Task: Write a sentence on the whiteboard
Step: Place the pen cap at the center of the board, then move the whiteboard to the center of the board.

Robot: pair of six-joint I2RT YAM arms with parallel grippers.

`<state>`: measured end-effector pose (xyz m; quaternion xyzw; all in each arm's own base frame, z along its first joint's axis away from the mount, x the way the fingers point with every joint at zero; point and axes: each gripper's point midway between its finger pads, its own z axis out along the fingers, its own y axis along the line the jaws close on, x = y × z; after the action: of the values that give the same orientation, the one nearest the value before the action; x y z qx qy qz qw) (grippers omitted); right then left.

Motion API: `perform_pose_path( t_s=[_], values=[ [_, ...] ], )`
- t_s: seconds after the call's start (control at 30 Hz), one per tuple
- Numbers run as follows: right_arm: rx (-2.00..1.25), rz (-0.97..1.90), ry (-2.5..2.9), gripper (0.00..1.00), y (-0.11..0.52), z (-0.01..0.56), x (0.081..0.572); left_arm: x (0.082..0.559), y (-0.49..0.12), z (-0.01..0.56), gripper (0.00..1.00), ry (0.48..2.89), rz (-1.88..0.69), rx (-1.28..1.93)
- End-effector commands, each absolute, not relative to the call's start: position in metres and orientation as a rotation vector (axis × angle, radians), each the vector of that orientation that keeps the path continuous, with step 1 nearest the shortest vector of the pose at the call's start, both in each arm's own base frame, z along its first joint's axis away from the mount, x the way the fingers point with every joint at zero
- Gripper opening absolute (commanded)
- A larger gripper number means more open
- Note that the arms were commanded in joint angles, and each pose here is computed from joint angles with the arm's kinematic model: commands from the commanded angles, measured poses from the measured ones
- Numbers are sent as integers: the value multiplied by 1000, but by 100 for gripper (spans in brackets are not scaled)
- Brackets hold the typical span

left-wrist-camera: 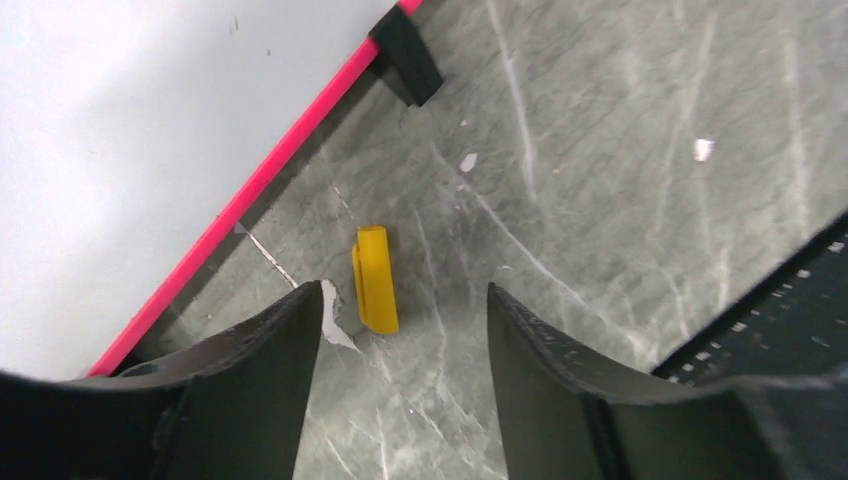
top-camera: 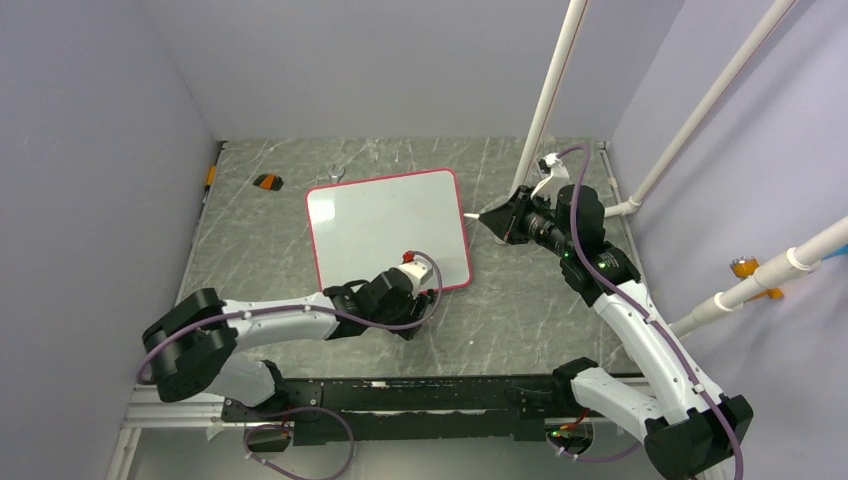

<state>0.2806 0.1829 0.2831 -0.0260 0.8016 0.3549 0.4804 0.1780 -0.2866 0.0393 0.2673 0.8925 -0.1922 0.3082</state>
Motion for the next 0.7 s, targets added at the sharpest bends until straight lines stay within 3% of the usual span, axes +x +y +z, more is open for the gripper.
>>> perform_pose_path(
  t_s=[0.0,0.3,0.67],
  values=[
    [-64,835,1917,0,178,296,283,179,-301,104,67,2234,-599,776],
    [-68,846,1892,0,178,303,281,185,-263,214,77,2101,-540,842],
    [-84,869,1892,0,184,308,279,272,-172,272,76,2121,-429,522]
  ],
)
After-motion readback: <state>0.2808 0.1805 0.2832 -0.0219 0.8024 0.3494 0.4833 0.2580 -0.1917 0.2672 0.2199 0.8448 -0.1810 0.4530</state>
